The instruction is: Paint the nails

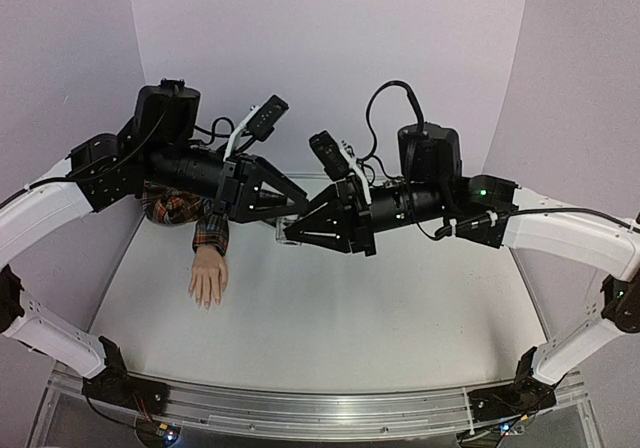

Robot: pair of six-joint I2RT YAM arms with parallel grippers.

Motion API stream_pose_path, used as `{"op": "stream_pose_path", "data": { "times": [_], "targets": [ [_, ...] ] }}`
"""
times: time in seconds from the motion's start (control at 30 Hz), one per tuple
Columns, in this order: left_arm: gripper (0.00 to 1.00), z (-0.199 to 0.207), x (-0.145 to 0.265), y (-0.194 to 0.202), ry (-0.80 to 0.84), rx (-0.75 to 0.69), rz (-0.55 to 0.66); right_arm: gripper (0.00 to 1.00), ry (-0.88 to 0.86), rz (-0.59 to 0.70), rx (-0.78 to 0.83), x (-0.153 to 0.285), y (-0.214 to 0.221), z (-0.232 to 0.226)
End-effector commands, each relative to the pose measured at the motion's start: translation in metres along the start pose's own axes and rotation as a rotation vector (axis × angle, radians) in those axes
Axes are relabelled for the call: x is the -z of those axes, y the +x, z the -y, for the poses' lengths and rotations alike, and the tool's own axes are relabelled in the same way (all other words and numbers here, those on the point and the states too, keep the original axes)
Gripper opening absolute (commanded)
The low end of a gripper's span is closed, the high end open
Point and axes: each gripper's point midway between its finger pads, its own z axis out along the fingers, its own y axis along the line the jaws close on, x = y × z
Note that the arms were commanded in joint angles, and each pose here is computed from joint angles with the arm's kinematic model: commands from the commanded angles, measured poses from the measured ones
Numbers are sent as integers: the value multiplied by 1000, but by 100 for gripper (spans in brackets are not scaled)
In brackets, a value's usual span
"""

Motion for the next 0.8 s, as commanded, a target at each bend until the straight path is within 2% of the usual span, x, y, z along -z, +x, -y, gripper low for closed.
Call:
{"op": "stream_pose_path", "data": {
  "times": [0.0,0.2,0.37,0.43,0.77],
  "targets": [
    [59,-13,17,-18,-150,8,100,0,267,32,41,20,-13,32],
    [56,-21,24,-24,-220,18,137,0,328,27,29,23,-12,41],
    [49,-36,10,-19,-243,45,71,0,334,3,25,19,-11,45],
    [43,-39,6,-17,-246,49,52,0,340,-3,25,19,-10,46],
    [32,-46,3,-19,-270,46,59,0,358,-49,39,15,-8,50]
  ]
}}
